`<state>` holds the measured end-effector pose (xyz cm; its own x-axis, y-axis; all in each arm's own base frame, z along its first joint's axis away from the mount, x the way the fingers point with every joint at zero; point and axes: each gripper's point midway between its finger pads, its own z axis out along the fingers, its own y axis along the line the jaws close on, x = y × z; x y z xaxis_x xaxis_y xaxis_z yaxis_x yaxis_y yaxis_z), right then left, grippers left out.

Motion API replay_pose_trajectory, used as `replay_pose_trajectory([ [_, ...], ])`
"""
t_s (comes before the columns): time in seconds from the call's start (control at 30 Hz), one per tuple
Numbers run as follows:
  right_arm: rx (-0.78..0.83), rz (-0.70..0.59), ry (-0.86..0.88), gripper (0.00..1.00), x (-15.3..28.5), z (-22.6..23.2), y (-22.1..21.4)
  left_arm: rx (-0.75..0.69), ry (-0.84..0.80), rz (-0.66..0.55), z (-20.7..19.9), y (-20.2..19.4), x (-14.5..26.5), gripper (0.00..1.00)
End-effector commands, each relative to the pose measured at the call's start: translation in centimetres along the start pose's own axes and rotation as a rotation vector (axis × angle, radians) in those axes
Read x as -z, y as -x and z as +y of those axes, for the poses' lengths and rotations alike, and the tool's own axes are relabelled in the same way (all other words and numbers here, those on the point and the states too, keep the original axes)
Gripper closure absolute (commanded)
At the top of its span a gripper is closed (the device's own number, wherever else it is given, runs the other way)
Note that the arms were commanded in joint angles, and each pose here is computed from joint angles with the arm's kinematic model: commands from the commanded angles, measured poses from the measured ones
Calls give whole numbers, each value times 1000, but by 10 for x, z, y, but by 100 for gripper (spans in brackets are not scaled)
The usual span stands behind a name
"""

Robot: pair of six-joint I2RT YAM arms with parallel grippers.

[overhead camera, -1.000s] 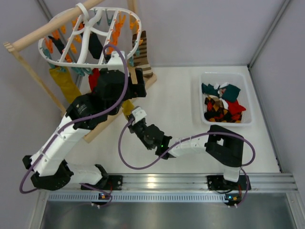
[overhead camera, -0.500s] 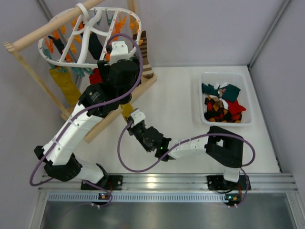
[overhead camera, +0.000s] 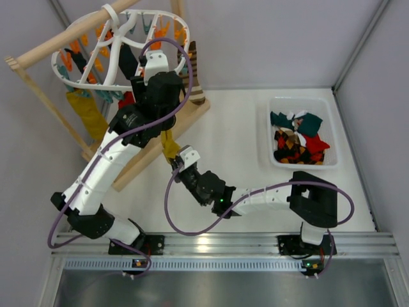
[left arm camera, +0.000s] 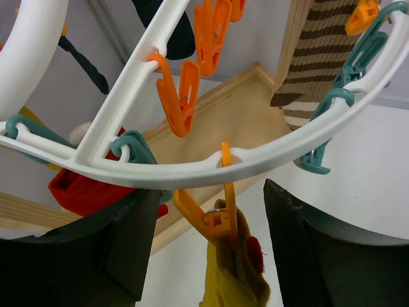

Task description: Remove the socks clipped to the hanger

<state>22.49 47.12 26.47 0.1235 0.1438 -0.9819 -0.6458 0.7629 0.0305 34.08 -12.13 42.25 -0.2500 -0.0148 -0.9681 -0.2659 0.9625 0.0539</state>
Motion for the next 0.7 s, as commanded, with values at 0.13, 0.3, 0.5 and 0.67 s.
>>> replay_pose_trajectory([
  [0.13, -30, -43, 38, 100, 15, 10, 24, 41, 7, -1, 7, 9, -11, 39],
  [0.3, -29, -39, 41, 100, 18, 13, 21, 35, 0, 2, 1, 11, -16, 62],
  [0.5, -31, -34, 37, 100, 22, 12, 17, 37, -22, 6, -5, 12, -17, 83],
  [0.67, -36, -31, 22, 100, 30, 4, 14, 50, -32, -1, -3, 16, -14, 91],
])
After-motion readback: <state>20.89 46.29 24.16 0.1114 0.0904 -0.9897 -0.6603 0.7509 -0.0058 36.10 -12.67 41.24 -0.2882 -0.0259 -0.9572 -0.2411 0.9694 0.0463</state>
